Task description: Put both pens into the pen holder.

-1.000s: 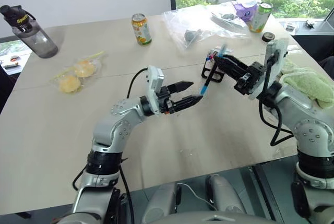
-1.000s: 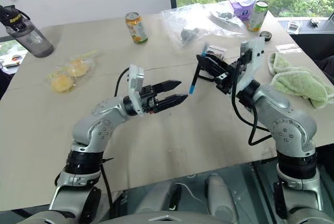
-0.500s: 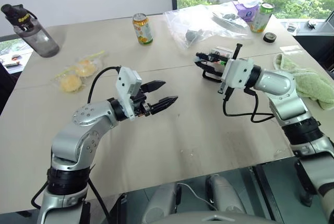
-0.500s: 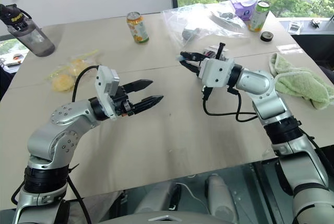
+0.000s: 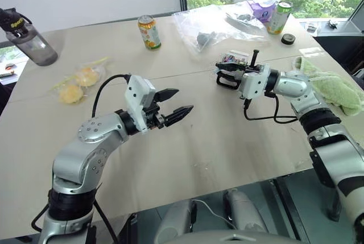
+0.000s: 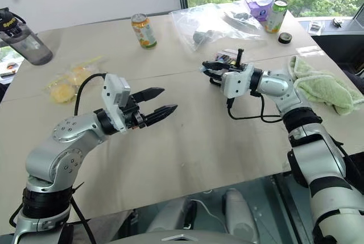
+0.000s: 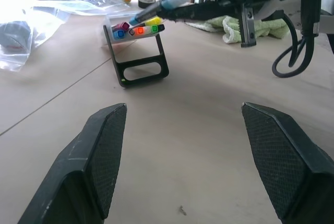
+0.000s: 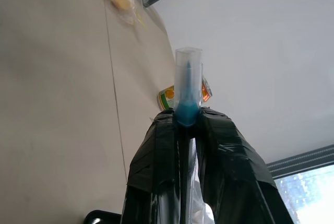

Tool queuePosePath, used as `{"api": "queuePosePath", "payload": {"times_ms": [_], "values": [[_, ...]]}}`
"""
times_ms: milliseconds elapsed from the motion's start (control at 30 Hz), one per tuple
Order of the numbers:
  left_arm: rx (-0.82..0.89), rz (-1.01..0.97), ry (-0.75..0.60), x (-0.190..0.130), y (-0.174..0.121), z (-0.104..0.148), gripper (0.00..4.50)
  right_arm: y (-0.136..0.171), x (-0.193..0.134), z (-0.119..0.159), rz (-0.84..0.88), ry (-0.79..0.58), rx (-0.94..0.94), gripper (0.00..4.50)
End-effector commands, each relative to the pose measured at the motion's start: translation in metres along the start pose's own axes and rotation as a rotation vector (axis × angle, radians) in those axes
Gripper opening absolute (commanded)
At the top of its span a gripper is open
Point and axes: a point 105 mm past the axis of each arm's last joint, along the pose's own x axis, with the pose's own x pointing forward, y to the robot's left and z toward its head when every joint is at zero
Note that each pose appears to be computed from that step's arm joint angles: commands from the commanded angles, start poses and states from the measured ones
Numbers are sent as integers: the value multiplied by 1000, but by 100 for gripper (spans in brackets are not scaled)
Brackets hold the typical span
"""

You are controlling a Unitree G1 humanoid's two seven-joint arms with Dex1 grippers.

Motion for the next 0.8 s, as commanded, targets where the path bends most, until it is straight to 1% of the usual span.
{"api": "queuePosePath", "payload": {"times_ms": [33, 233, 400, 533, 600, 667, 767, 800], "values": [[46, 16, -35, -6, -1, 14, 365, -27, 0, 8, -82, -32, -48, 4], [55, 73, -67, -5, 7, 19, 365, -33, -2, 0, -106, 6, -44, 4], [59, 93, -46, -7, 10, 15, 365, -33, -3, -7, -119, 31, -7, 4], [74, 139, -59, -9, 18, 19, 365, -36, -3, -10, -128, 44, -3, 4], [83, 158, -57, -10, 23, 19, 381, -36, -3, -11, -127, 53, -3, 109], [88, 167, -50, -11, 25, 18, 381, -37, -3, -13, -133, 60, 2, 188], [89, 172, -45, -12, 25, 16, 381, -41, -4, -14, -161, 65, 28, 340], [88, 173, -45, -13, 25, 15, 381, -41, -3, -15, -160, 67, 26, 377]]}}
